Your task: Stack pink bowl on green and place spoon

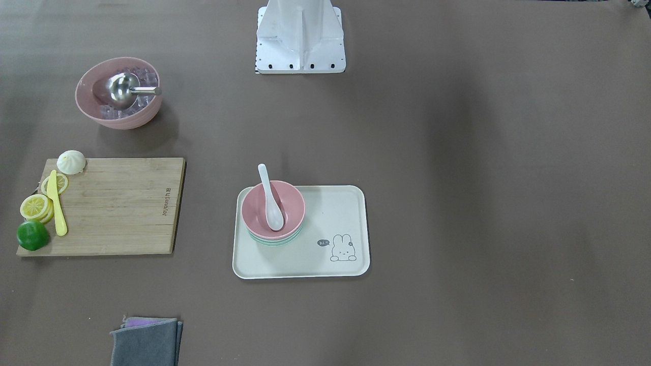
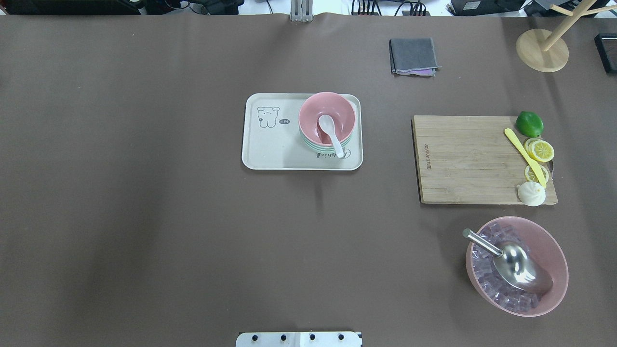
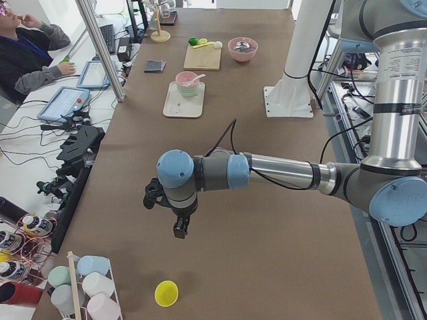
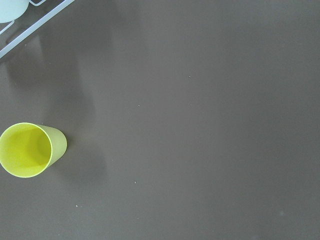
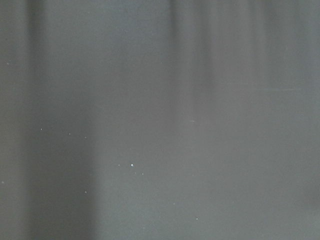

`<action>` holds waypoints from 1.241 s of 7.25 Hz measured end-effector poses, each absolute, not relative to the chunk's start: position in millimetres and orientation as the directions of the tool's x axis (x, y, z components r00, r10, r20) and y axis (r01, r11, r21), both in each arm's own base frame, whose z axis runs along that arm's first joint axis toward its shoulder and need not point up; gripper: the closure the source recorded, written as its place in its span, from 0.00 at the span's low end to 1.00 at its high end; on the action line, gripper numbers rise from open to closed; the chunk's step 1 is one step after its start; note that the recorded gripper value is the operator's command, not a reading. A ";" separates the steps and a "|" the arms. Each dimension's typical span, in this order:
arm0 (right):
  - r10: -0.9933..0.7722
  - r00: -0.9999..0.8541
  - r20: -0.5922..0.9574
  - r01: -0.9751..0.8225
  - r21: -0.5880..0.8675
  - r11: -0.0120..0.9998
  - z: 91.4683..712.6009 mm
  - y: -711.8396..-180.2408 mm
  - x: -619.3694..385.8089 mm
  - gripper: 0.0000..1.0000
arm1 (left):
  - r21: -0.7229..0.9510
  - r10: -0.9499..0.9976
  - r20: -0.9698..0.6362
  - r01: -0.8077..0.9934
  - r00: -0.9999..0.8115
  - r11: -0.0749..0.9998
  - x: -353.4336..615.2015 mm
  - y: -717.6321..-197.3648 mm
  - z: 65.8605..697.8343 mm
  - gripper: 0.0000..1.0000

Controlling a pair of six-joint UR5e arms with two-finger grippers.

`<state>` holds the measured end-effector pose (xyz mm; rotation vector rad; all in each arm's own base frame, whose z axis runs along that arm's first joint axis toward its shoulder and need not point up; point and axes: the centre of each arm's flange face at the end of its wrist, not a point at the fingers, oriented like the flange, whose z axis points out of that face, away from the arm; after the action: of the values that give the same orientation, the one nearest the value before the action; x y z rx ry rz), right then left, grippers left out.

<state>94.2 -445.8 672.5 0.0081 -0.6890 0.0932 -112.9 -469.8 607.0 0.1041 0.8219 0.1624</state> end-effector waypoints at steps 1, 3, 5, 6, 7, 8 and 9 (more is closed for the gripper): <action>0.112 0.755 0.647 -0.119 -0.034 0.992 663.4 -443.6 93.1 0.00 | 0.160 0.188 -0.720 -0.104 0.668 0.982 -112.8 -469.8 604.8 0.01; 0.122 0.718 0.685 -0.135 -0.035 0.990 649.4 -441.4 89.3 0.00 | 0.158 0.186 -0.721 -0.103 0.668 0.982 -112.7 -469.4 605.5 0.01; 0.119 0.692 0.712 -0.135 -0.035 0.990 640.4 -441.4 86.5 0.00 | 0.153 0.182 -0.722 -0.103 0.667 0.983 -112.5 -468.1 607.8 0.01; 0.124 0.682 0.721 -0.132 -0.045 0.990 634.3 -441.3 84.7 0.00 | 0.149 0.179 -0.722 -0.103 0.669 0.984 -112.5 -465.9 609.9 0.01; 0.128 0.678 0.724 -0.130 -0.054 0.990 623.7 -440.6 82.9 0.00 | 0.145 0.177 -0.720 -0.104 0.671 0.984 -112.4 -463.7 611.9 0.01; 0.133 0.677 0.724 -0.128 -0.062 0.990 612.5 -439.1 81.7 0.00 | 0.145 0.177 -0.720 -0.104 0.671 0.984 -112.3 -462.5 612.4 0.01; 0.137 0.676 0.724 -0.127 -0.069 0.990 605.5 -437.8 81.3 0.00 | 0.144 0.176 -0.720 -0.104 0.672 0.984 -112.3 -461.9 613.0 0.01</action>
<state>81.3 -437.8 605.5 -0.0133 -0.8146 0.1484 -112.3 -461.9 613.0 0.0932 0.8194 0.1576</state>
